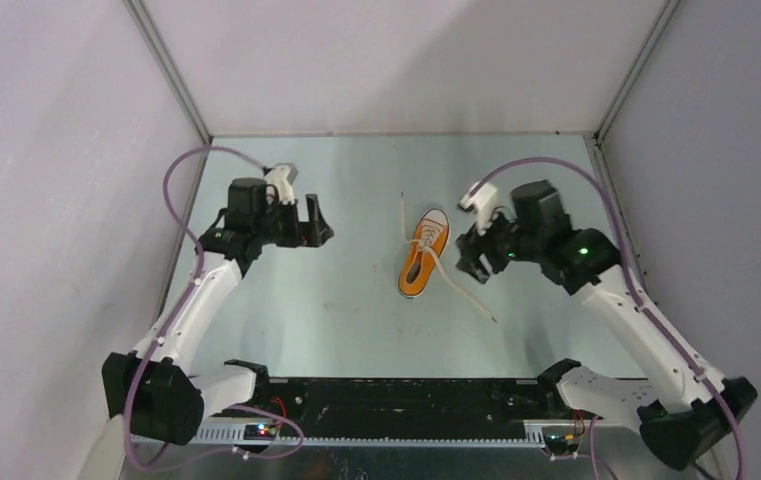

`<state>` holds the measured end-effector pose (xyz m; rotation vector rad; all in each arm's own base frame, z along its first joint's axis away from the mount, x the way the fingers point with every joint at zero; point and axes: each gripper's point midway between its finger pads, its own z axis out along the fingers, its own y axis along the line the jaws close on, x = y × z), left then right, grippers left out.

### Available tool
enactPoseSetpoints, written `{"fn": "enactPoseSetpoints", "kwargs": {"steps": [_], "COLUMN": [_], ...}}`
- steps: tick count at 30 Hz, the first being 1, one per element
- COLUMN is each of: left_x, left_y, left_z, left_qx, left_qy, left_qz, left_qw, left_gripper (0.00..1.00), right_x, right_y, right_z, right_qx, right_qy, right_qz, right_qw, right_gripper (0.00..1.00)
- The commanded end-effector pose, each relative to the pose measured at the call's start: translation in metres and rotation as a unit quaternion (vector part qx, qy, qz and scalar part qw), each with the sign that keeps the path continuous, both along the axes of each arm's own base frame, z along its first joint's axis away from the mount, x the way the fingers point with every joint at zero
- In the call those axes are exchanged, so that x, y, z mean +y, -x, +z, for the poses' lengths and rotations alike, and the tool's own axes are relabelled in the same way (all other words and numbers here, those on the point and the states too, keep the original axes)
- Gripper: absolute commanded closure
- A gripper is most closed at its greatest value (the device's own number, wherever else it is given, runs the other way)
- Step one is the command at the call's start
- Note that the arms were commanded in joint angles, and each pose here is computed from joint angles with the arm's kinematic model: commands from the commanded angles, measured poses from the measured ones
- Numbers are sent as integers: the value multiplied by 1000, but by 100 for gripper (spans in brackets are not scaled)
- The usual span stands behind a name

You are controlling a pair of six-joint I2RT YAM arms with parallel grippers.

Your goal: Tie the shoes

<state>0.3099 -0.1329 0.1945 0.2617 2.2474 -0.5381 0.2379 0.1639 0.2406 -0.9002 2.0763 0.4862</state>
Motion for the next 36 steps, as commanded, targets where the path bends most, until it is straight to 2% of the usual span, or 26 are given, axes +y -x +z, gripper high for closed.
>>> {"fn": "enactPoseSetpoints", "kwargs": {"steps": [1,3,7,13,21,29,33,36], "left_x": [11,18,27,35,38,33,32,31], "left_y": [-9,-8,-1,-1,-7,-13,-14,-14], "left_z": [0,-3,-10,3,21,20,23,23], "left_qx": [10,17,27,-3,-17,-11,-12,-11], "left_qy": [125,132,99,100,117,133,136,138], "left_qz": [97,108,109,127,130,128,127,127], "left_qw": [987,985,989,987,984,983,983,982], "left_gripper": [1,1,3,3,3,3,4,4], "right_x": [43,71,119,160,162,160,154,148], "right_y": [5,10,14,13,-6,-16,-37,-35], "right_z": [-22,-35,-52,-106,-141,-139,-127,-133], "right_qx": [-10,-3,26,51,49,7,-38,-32], "right_qy": [45,56,45,96,150,174,189,205], "right_qz": [88,121,169,216,203,190,140,139], "right_qw": [995,991,984,970,966,966,971,968], "right_gripper": [38,43,42,47,52,54,52,46]}}
